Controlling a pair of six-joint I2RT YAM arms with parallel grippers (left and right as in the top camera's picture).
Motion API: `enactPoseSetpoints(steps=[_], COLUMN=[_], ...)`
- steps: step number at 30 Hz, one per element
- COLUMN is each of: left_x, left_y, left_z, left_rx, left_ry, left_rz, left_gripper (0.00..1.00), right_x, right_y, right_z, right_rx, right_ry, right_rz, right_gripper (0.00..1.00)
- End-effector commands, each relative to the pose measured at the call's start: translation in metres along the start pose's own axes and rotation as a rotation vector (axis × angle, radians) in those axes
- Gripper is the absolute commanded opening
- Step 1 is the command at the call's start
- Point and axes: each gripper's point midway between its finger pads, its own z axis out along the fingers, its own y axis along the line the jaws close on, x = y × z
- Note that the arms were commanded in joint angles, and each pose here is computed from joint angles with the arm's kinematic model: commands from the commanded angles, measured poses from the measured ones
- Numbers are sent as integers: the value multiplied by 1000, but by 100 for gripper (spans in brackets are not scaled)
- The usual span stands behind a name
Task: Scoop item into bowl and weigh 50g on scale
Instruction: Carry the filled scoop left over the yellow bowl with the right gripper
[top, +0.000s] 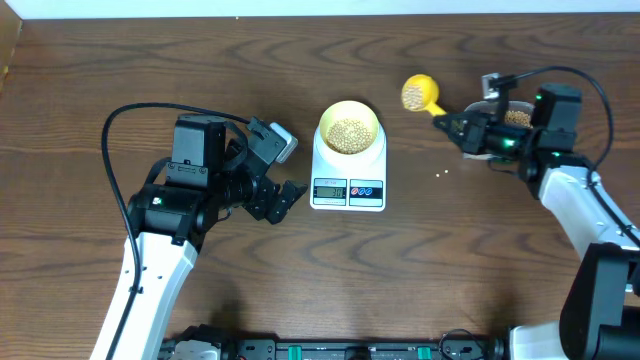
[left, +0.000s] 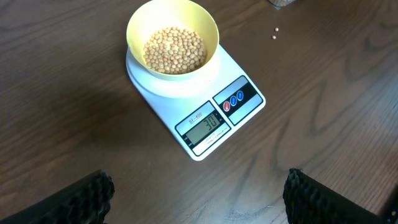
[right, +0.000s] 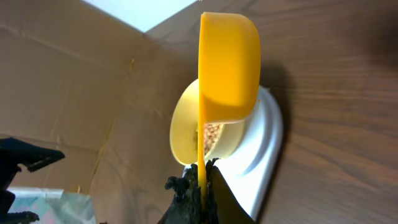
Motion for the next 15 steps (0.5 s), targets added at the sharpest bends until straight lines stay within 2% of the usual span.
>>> enactPoseSetpoints(steps=[1, 15], left_x=[1, 1], left_y=[-2, -2], left_z=[2, 2], left_rx=[12, 12], left_ry=[3, 3], left_rz=[11, 11], left_gripper=[89, 89], right_x=[7, 32], right_y=[9, 36], right_z=[13, 53], right_rx=[-15, -7], right_ry=[28, 98], right_rz=[9, -81], right_gripper=[1, 1])
